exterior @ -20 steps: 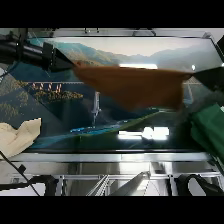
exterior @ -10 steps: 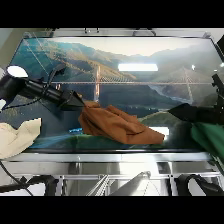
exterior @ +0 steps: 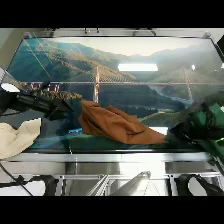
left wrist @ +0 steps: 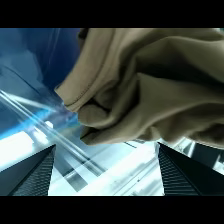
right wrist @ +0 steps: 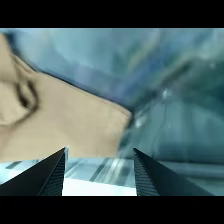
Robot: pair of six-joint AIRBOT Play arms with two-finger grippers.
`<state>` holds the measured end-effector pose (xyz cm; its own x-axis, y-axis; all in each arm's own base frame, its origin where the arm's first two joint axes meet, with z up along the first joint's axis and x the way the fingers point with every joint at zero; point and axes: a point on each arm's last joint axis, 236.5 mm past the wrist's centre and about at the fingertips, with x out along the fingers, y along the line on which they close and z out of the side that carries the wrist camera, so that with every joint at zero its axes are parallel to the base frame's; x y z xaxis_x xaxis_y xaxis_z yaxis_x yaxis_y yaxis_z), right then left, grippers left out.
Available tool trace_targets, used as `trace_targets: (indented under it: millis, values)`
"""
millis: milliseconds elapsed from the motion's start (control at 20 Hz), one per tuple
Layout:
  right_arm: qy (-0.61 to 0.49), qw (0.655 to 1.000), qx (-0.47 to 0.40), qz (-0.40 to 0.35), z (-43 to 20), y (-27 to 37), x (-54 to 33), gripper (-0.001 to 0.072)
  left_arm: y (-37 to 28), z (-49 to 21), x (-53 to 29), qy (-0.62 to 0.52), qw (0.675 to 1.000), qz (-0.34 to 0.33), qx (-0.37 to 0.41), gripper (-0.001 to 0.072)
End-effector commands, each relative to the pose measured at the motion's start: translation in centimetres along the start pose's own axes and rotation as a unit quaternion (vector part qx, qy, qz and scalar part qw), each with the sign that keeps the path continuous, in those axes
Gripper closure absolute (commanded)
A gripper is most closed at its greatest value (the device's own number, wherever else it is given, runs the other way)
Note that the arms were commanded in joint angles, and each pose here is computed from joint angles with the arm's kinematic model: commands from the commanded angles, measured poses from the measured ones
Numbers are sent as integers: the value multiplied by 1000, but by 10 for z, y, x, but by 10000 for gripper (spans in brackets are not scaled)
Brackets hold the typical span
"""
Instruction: Fold the shirts.
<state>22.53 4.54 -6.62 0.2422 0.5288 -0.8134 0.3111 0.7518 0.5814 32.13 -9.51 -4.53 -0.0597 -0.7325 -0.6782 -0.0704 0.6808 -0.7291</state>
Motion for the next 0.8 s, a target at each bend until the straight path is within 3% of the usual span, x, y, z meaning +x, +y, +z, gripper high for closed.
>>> trace_targets:
  millis: [0, 300, 350, 400, 750]
  values:
    - [28, 999, 40, 17, -17, -10, 25, 246, 16, -5, 35, 37, 999, -20, -25, 14]
    - [31, 997, 49, 60, -14, 5, 31, 247, 4, 3, 95, 124, 992, -14, 15, 23]
    - [31, 997, 48, 59, -14, 4, 31, 247, 1, 1, 102, 140, 990, -13, 23, 247]
    - [32, 997, 48, 56, -14, 3, 32, 246, 0, 0, 106, 154, 988, -9, 33, 683]
    - [79, 994, 68, 41, -27, -9, 60, 249, -16, 17, 87, 149, 987, -30, 48, 695]
